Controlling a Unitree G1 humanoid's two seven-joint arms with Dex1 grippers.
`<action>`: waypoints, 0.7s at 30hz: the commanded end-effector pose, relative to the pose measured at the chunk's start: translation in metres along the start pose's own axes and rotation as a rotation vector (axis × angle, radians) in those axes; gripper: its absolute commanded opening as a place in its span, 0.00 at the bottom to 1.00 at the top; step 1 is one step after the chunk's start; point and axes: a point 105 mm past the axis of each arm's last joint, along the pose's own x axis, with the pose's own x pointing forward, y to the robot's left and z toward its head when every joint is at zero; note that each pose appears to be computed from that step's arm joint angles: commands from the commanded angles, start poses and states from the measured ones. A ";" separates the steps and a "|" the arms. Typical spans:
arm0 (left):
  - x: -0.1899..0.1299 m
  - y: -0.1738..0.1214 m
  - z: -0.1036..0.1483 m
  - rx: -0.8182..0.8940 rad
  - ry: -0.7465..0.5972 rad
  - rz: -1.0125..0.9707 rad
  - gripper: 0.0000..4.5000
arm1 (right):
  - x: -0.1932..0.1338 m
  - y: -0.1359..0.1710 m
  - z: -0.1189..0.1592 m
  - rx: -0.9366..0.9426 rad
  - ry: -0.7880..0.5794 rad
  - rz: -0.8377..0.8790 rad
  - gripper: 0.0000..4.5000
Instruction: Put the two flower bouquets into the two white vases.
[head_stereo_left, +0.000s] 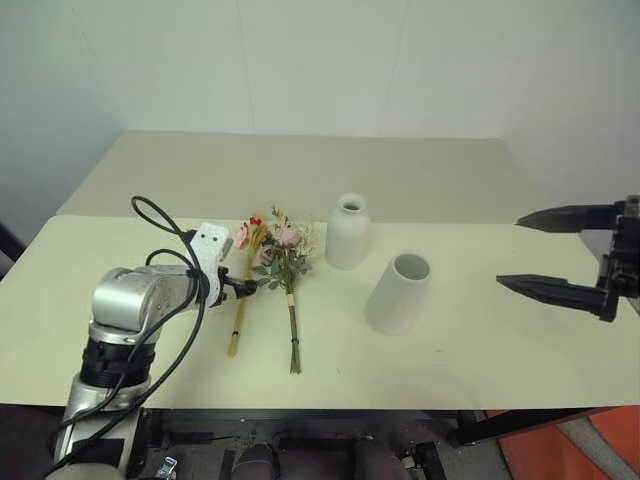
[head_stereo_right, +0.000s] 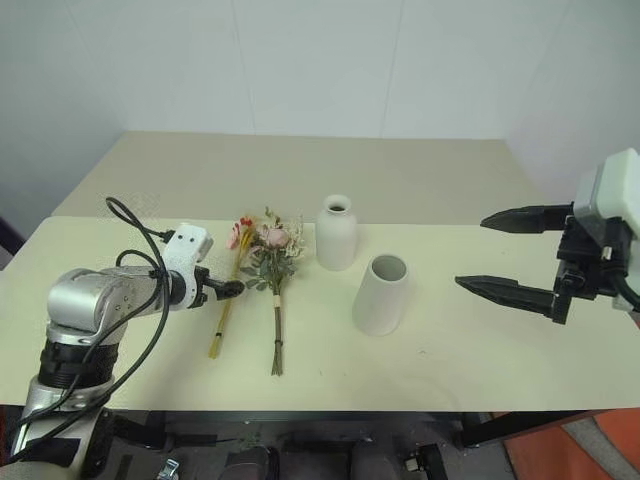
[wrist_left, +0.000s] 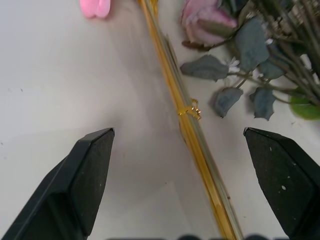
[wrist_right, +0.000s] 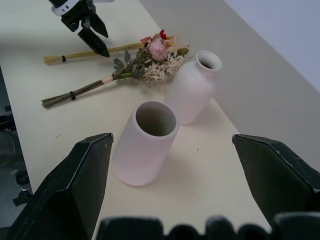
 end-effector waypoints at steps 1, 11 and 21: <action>0.008 -0.001 0.007 -0.006 0.003 0.003 1.00 | -0.003 -0.002 0.008 -0.039 -0.005 -0.012 1.00; 0.020 -0.008 0.013 -0.024 0.034 -0.003 0.36 | -0.010 0.008 0.013 -0.039 -0.011 0.048 1.00; 0.020 0.002 0.026 -0.029 -0.069 0.068 0.01 | -0.013 0.007 0.005 -0.027 0.006 0.029 1.00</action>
